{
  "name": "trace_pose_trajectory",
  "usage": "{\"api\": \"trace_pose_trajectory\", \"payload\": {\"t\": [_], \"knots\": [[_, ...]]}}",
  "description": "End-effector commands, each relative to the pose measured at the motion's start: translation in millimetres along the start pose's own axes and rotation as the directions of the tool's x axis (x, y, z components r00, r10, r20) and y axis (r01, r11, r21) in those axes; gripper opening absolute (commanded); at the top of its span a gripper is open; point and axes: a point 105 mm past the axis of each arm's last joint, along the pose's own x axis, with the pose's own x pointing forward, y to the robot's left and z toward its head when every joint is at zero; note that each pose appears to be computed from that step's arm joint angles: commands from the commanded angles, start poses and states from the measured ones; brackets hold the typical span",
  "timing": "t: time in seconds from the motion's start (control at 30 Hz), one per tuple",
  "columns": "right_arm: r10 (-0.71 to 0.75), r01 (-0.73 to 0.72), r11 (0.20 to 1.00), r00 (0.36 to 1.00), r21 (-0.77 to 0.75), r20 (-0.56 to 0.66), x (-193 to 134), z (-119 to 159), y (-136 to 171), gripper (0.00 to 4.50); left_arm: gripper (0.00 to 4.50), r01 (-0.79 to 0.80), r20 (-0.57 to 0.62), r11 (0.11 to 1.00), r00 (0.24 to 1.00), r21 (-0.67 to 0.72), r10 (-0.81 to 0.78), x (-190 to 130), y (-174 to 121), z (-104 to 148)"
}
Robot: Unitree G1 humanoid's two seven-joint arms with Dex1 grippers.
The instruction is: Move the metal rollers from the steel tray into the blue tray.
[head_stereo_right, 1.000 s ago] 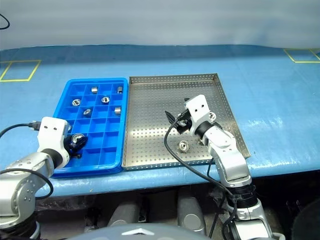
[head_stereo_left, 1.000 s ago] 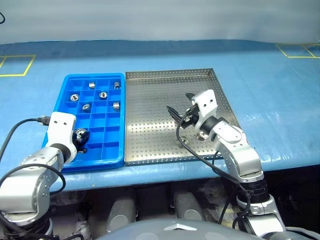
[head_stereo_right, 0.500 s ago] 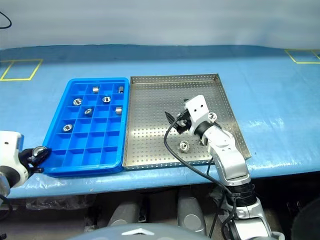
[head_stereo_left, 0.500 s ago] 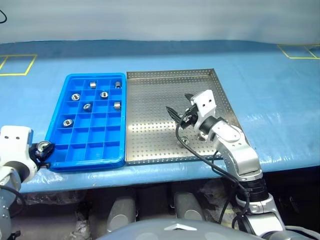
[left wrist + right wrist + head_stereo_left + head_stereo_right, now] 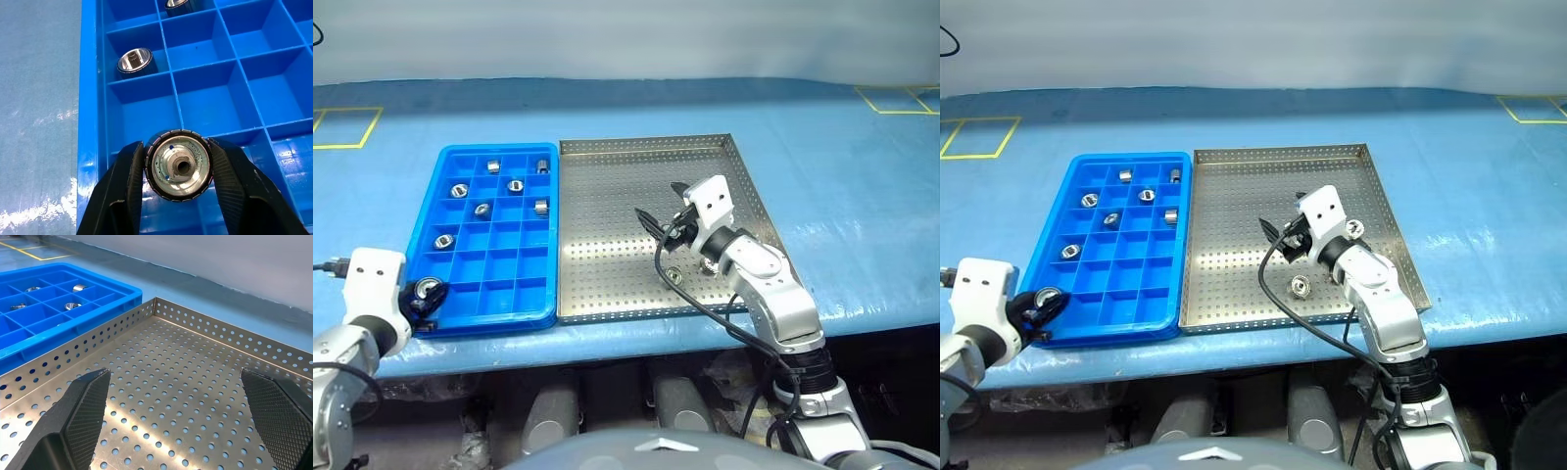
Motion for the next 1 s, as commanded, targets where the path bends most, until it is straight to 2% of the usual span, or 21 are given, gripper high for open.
{"api": "trace_pose_trajectory", "payload": {"t": [0.03,0.37,0.57,0.83,0.87,0.93,1.0], "knots": [[-0.016,0.017,0.999,0.998,-0.027,0.056,-1.4,14.9,-4.6,4.50,1.75,-0.032,0.039,0.999,0.999,0.026,0.031,-7.0,6.9,7.4],[-0.017,0.019,0.999,0.998,-0.030,0.056,-0.6,15.6,-5.4,4.50,1.75,-0.016,-0.004,1.000,1.000,0.024,0.017,-8.6,3.5,-6.2],[-0.020,0.022,0.999,0.998,-0.030,0.059,0.1,16.6,-5.8,4.50,1.75,-0.028,-0.002,0.999,1.000,0.017,0.028,-6.5,5.3,-6.1],[-0.039,0.041,0.999,0.997,-0.033,0.067,0.3,18.2,-8.3,4.50,4.28,-0.023,0.006,0.999,1.000,0.024,0.023,-4.5,3.8,-3.7],[-0.040,0.042,0.999,0.997,-0.033,0.067,0.3,18.3,-8.3,4.50,4.49,-0.023,0.005,0.999,1.000,0.025,0.023,-4.5,3.8,-3.9],[-0.039,0.041,0.999,0.997,-0.032,0.068,0.3,18.2,-8.0,4.50,4.49,-0.040,0.010,0.999,0.999,0.014,0.039,-4.0,5.5,-1.9],[-0.039,0.042,0.999,0.997,-0.032,0.070,0.5,18.5,-8.1,4.50,4.49,-0.025,0.070,1.000,0.997,-0.010,0.025,-2.4,1.4,9.3]]}}
